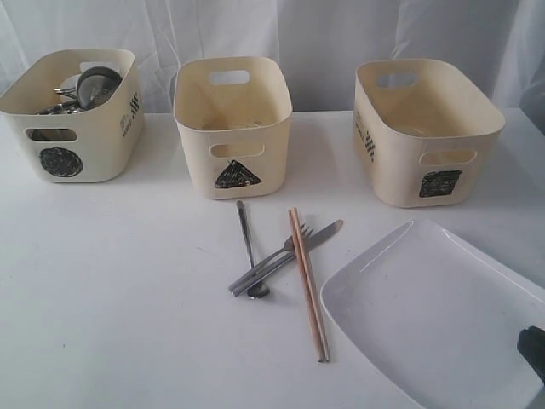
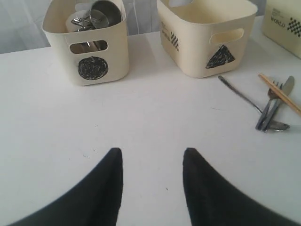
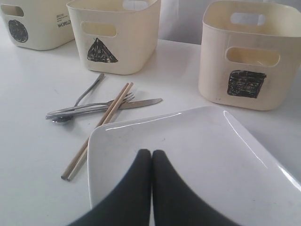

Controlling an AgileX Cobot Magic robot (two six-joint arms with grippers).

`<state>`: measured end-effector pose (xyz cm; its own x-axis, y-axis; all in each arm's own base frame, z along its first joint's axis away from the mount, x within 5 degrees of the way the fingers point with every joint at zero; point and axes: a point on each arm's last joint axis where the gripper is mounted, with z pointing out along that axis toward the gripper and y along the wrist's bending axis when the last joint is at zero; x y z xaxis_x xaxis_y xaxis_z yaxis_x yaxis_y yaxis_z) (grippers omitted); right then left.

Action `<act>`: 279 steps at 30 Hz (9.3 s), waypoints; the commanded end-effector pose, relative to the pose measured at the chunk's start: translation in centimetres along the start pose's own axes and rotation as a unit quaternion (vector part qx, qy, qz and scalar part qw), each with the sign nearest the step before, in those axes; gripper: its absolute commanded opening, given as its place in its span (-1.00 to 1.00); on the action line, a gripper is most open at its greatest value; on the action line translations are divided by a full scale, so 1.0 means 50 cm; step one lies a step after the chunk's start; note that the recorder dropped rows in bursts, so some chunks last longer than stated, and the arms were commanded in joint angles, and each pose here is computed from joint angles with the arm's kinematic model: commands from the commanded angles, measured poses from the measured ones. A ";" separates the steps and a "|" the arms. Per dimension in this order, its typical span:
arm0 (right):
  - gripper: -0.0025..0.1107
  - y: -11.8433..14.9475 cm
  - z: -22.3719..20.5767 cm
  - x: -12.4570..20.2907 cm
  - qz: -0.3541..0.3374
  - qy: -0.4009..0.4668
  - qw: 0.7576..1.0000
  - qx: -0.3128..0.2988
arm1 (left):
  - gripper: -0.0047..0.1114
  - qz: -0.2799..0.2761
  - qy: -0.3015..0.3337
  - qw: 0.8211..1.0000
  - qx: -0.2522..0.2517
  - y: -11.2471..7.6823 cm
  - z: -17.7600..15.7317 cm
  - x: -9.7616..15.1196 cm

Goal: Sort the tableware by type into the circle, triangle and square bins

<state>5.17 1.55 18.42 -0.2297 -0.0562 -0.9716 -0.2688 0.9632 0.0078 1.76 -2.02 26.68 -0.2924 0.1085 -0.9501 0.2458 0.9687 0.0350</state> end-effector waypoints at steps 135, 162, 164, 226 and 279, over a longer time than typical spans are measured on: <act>-0.04 0.140 0.676 -0.046 -0.011 0.481 0.876 -0.027 | -0.12 -0.063 -0.042 0.993 -0.090 0.043 0.118 0.150; -0.96 0.151 0.636 -0.138 0.018 0.448 0.892 -0.048 | -0.12 -0.063 -0.042 0.993 -0.090 0.043 0.118 0.150; -0.96 0.158 0.627 -0.158 0.025 0.436 0.897 -0.062 | -0.12 -0.063 -0.042 0.993 -0.090 0.043 0.118 0.150; -0.69 0.097 0.882 -0.448 -0.008 -0.041 0.998 -0.044 | -0.12 -0.063 -0.042 0.993 -0.090 0.043 0.118 0.150; 0.17 0.175 0.648 -0.140 0.314 0.400 0.860 0.049 | -0.12 -0.063 -0.042 0.993 -0.090 0.043 0.118 0.150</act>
<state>34.51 18.71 18.38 -0.8969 0.2931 -0.3311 0.1535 0.9086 0.3886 5.57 -0.42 17.86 -0.2340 -0.0140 -0.9721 0.0428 0.9988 -0.0247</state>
